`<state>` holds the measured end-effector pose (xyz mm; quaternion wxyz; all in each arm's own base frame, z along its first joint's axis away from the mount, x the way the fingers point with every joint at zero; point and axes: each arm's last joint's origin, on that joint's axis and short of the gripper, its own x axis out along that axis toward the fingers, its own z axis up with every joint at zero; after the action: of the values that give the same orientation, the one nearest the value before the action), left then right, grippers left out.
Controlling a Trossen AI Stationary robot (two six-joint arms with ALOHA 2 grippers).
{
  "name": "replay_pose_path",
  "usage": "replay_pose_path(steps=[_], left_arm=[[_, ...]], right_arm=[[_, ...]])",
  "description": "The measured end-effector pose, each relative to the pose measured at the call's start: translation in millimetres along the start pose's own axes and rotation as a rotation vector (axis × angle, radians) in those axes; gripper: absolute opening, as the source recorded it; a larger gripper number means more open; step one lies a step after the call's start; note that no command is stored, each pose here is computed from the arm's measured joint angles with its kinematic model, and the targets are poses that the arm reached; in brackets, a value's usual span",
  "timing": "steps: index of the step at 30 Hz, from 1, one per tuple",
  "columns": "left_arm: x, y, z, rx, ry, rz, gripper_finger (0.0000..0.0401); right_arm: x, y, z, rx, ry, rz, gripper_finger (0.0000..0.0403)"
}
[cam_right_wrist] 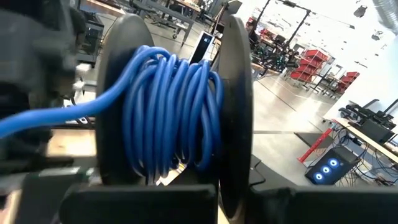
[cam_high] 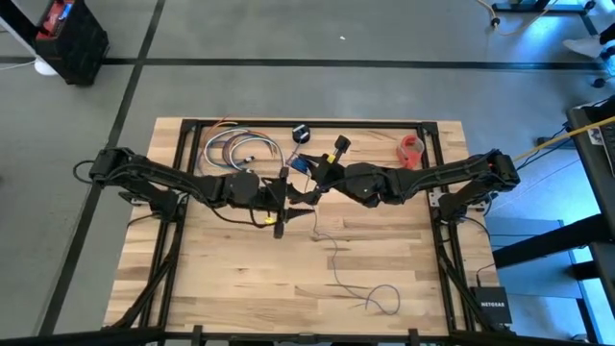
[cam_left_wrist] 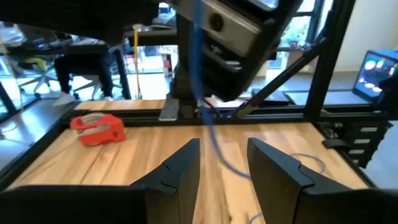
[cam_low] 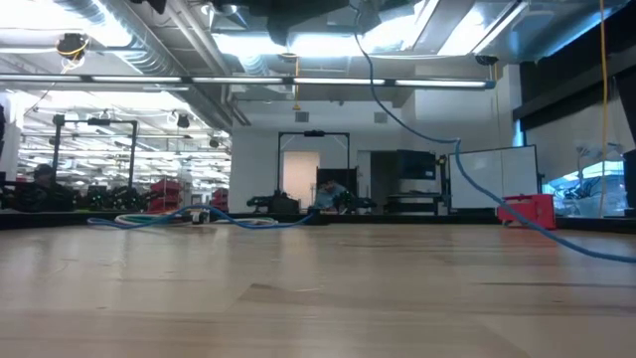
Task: Coil cords
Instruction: Coil the blue wire onto the black spool
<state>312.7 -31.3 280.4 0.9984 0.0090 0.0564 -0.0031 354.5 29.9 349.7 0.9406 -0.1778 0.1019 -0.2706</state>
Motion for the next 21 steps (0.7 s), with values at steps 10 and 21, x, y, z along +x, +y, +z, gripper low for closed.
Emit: replay_pose_path(steps=[10, 21], left_arm=[[1.9, 1.4, 0.6, 0.003, -0.020, 0.005, 0.0105], [2.3, 5.7, -3.6, -0.007, 0.023, 0.021, 0.0054]], right_arm=[[0.1, 0.4, -1.0, -0.008, 0.007, 0.003, 0.0005], [0.0, 0.5, -1.0, -0.014, 0.007, 0.003, 0.0005]])
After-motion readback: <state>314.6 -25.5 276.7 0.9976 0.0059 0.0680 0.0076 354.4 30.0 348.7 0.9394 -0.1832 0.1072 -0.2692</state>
